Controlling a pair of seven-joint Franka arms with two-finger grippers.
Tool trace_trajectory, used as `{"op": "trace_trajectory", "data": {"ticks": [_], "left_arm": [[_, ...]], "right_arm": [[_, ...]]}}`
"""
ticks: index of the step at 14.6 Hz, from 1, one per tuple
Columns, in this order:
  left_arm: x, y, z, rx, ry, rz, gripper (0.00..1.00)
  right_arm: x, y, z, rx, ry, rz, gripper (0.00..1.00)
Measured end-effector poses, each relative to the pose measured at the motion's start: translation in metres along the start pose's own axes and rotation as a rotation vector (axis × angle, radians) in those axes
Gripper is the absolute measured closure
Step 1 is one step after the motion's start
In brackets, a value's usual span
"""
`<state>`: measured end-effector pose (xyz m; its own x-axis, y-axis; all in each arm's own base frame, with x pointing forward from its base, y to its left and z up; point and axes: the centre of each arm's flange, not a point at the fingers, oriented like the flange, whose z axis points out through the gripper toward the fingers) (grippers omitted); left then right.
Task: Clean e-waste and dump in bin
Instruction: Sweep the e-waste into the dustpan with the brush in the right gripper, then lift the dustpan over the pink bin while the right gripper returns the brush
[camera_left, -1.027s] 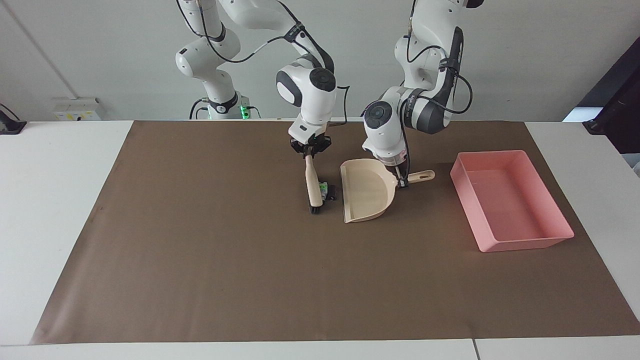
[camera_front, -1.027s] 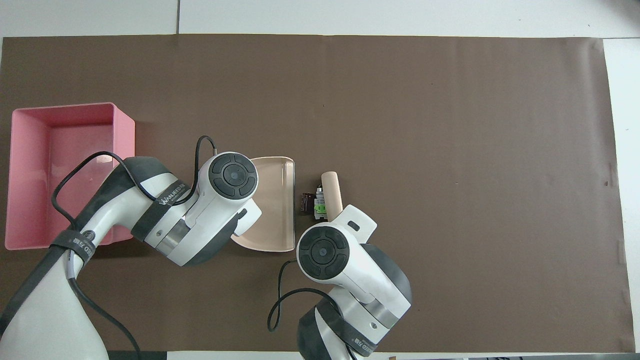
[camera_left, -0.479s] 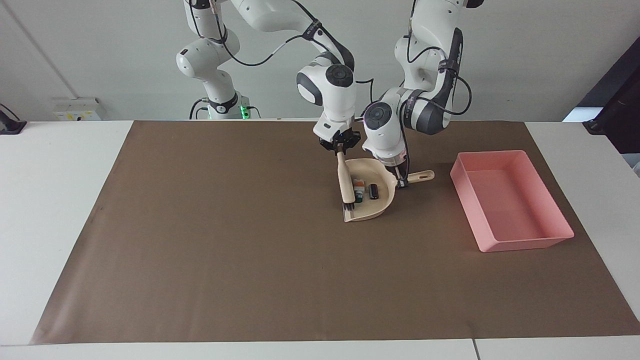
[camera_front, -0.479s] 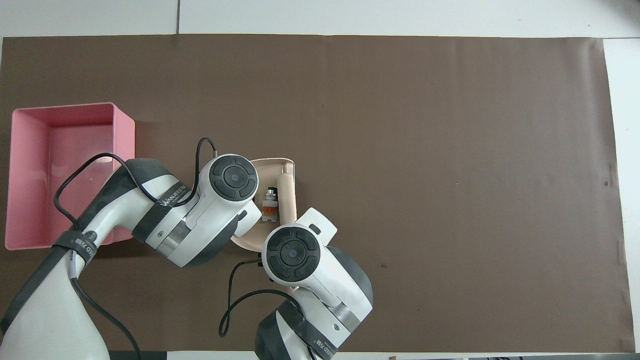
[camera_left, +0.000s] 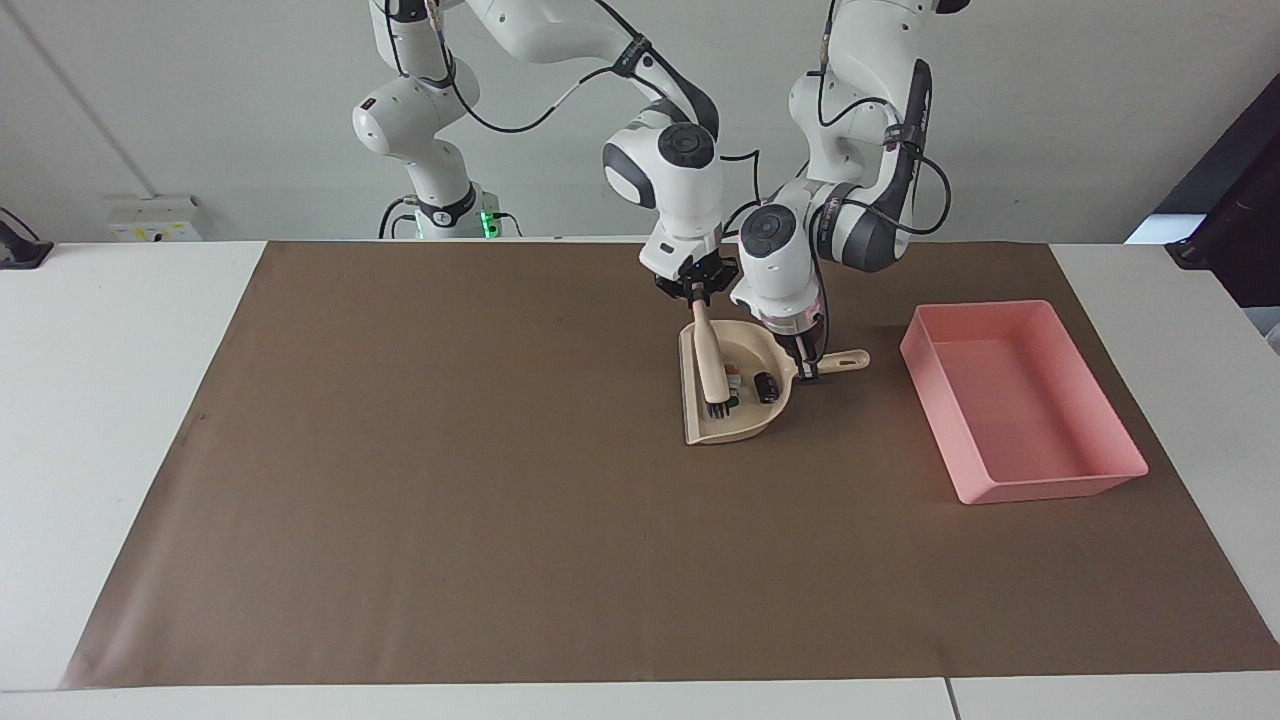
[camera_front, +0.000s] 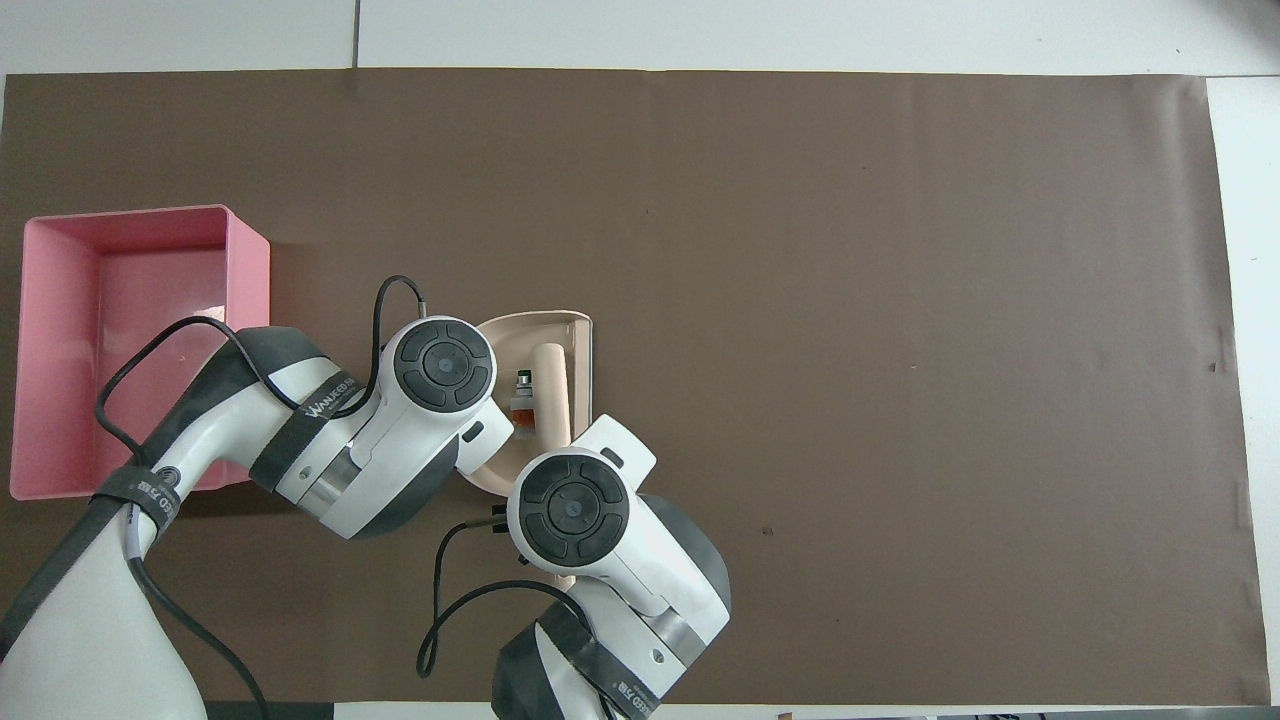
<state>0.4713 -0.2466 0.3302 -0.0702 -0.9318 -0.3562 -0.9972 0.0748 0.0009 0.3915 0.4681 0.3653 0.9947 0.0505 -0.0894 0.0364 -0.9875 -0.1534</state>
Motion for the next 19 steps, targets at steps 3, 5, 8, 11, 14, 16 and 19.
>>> {"op": "trace_trajectory", "data": {"ticks": [3, 5, 8, 11, 14, 16, 19], "left_arm": [[-0.006, -0.003, 0.003, 0.007, 0.033, -0.008, 0.67], [-0.007, -0.004, 0.003, 0.009, 0.036, -0.005, 0.67], [-0.009, -0.005, 0.003, 0.010, 0.041, 0.006, 0.67], [-0.036, -0.013, -0.003, -0.018, 0.095, 0.029, 0.67], [-0.084, -0.024, -0.021, -0.027, 0.122, 0.023, 0.67], [-0.116, -0.030, -0.035, -0.040, 0.139, 0.004, 0.67], [-0.177, -0.048, -0.056, -0.046, 0.149, -0.042, 0.67]], "right_arm": [[-0.003, 0.000, -0.014, -0.005, -0.012, -0.003, 0.74], [-0.007, 0.006, -0.053, -0.001, -0.020, 0.001, 0.74], [-0.014, 0.035, -0.120, 0.004, -0.034, 0.028, 0.74], [-0.005, 0.094, -0.179, 0.001, -0.052, 0.081, 0.74], [0.024, 0.194, -0.225, -0.003, -0.059, 0.116, 0.74], [0.042, 0.257, -0.239, -0.061, -0.037, 0.130, 0.74], [0.059, 0.336, -0.239, -0.117, -0.033, 0.127, 0.74]]}}
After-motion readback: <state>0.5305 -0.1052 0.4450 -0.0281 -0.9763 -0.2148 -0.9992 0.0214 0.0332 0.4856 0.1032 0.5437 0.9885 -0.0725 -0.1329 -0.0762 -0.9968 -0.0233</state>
